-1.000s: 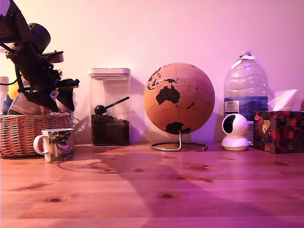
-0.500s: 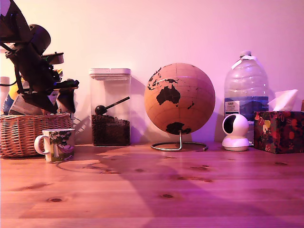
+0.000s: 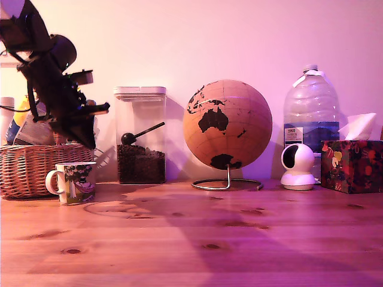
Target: Pick up the coffee capsules from the table one by one and drop them inside the nearest coffee cup
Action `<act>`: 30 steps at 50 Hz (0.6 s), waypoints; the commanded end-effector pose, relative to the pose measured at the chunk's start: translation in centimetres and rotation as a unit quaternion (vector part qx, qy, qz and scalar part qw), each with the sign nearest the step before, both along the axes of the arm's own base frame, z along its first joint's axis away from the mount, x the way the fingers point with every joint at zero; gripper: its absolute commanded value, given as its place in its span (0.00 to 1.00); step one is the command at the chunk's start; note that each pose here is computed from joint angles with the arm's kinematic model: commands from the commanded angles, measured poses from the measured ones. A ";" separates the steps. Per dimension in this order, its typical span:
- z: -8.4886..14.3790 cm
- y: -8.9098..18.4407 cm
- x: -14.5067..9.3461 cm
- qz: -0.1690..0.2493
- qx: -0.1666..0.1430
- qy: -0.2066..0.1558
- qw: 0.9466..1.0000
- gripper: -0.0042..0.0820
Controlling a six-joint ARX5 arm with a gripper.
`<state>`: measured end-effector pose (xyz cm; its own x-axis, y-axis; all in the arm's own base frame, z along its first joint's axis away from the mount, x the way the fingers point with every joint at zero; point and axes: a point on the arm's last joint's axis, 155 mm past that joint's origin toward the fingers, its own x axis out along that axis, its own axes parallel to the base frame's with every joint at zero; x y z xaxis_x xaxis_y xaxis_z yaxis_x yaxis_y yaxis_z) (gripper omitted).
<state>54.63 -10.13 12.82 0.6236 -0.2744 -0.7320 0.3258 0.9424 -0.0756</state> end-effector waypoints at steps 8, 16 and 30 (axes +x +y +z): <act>4.0 0.5 -2.5 0.000 -0.004 -0.043 0.999 0.03; 5.0 0.8 -5.3 0.005 -0.012 -0.064 0.998 0.03; 6.6 1.5 -11.5 0.013 -0.029 -0.110 0.993 0.03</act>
<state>43.86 -8.85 18.93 0.7591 -0.2900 -0.5827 0.3184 0.9463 -0.0562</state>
